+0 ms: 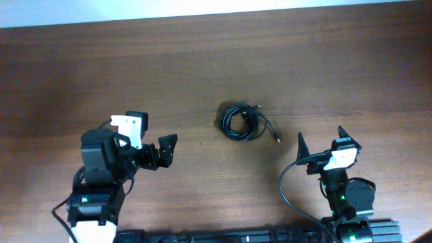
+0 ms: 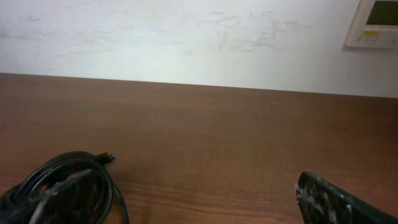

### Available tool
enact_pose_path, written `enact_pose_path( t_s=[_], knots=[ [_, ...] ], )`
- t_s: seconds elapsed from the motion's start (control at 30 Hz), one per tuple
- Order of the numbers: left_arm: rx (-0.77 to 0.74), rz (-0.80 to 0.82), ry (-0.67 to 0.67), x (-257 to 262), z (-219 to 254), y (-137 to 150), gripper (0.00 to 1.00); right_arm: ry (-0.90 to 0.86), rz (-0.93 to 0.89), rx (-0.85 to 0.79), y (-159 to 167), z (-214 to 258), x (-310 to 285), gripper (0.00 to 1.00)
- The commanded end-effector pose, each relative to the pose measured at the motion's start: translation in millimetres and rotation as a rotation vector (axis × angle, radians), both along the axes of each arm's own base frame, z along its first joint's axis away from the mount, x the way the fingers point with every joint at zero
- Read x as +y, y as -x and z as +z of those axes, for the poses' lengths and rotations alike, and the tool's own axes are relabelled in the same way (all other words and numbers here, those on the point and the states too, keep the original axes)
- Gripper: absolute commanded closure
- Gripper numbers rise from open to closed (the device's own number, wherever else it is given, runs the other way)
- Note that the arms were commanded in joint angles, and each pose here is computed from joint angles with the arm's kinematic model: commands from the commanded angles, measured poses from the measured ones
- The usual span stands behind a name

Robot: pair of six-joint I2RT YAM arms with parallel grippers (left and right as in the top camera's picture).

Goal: Untangle cables
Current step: 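Reach the left gripper forward to the coiled black cable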

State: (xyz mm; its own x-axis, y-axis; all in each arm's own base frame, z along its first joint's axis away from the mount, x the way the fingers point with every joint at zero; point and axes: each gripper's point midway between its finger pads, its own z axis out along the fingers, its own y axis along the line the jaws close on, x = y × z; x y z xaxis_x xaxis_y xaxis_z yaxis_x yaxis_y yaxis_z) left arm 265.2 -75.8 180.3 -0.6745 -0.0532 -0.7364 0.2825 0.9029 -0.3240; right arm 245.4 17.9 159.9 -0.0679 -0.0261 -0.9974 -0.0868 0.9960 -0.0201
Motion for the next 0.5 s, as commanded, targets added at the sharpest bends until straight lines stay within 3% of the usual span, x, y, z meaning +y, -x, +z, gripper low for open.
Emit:
enact_pose_path(
  t_s=[0.0, 0.17, 0.27, 0.37, 0.47],
  knots=[
    [0.049, 0.051, 0.048, 0.5, 0.7, -7.3, 0.01, 0.000, 0.000, 0.003, 0.0, -2.9, 0.5, 0.00],
    [0.207, 0.192, 0.000, 5.9, 1.1, -33.6, 0.10, 0.000, -0.001, 0.003, 0.0, -2.9, 0.5, 0.00],
    [0.247, 0.203, -0.019, -29.7, -14.2, -54.1, 0.12, 0.000, -0.001, 0.003, 0.0, -2.9, 0.5, 0.00],
    [0.349, 0.214, 0.042, -77.8, -50.3, -64.3, 0.11, 0.000, 0.000, 0.003, 0.0, -2.9, 0.5, 0.00],
    [0.435, 0.098, 0.075, -135.6, -92.4, -62.9, 0.08, 0.000, -0.001, 0.003, 0.0, -2.9, 0.5, 0.00]
  ],
)
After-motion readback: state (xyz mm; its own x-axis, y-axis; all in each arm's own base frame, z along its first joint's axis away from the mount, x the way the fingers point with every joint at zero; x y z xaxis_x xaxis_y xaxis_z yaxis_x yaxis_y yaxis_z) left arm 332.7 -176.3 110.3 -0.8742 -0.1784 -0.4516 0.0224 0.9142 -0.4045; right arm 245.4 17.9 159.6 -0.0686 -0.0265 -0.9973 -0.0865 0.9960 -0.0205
